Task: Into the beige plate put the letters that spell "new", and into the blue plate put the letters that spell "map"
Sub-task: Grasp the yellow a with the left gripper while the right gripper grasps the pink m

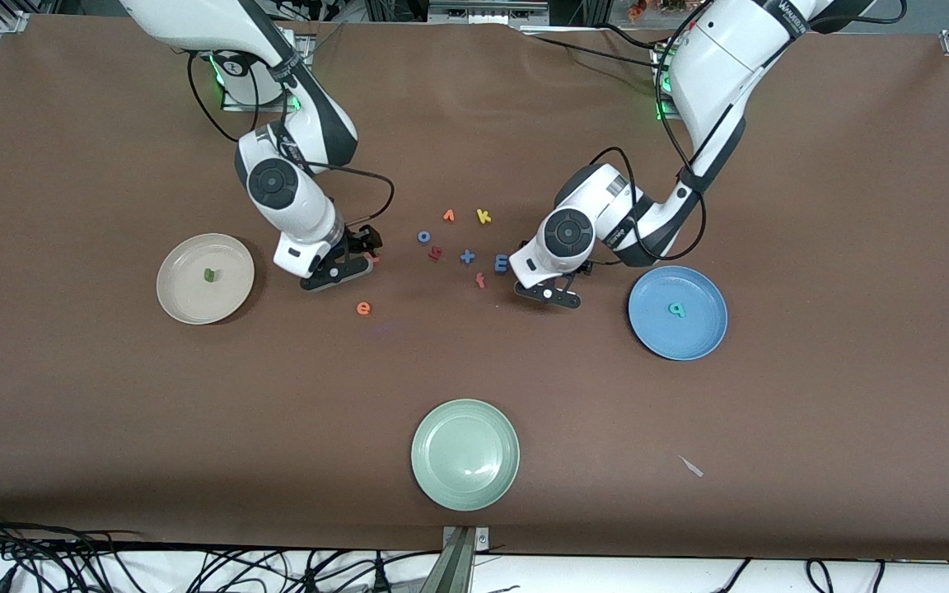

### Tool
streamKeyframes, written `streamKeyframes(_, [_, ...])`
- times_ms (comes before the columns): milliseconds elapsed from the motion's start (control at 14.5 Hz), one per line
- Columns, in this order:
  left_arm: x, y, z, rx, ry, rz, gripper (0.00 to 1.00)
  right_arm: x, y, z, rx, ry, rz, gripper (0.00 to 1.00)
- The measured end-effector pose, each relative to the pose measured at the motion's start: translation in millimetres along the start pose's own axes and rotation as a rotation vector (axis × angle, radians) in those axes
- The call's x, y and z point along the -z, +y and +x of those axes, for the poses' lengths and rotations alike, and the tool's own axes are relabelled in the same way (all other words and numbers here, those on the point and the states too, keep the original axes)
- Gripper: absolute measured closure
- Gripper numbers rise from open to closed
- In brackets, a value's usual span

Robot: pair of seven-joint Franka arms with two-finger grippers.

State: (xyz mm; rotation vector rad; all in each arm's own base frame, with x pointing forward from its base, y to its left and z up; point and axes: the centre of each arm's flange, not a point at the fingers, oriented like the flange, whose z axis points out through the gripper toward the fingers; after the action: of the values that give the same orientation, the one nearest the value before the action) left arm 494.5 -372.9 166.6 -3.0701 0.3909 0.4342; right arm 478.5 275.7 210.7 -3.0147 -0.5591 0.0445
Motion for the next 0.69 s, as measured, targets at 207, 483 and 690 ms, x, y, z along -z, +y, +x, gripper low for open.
streamKeyframes(207, [-3,11,-4,0.009,0.007,0.0,0.0,-8,-21,-6,0.046,0.011,-0.002,0.0])
streamKeyframes(483, [-4,21,-9,0.017,0.008,0.003,0.04,-27,-23,-10,0.077,-0.005,-0.015,0.02])
streamKeyframes(690, [-4,18,-8,0.021,0.008,0.004,0.3,-37,-23,-12,0.086,-0.016,-0.02,0.13])
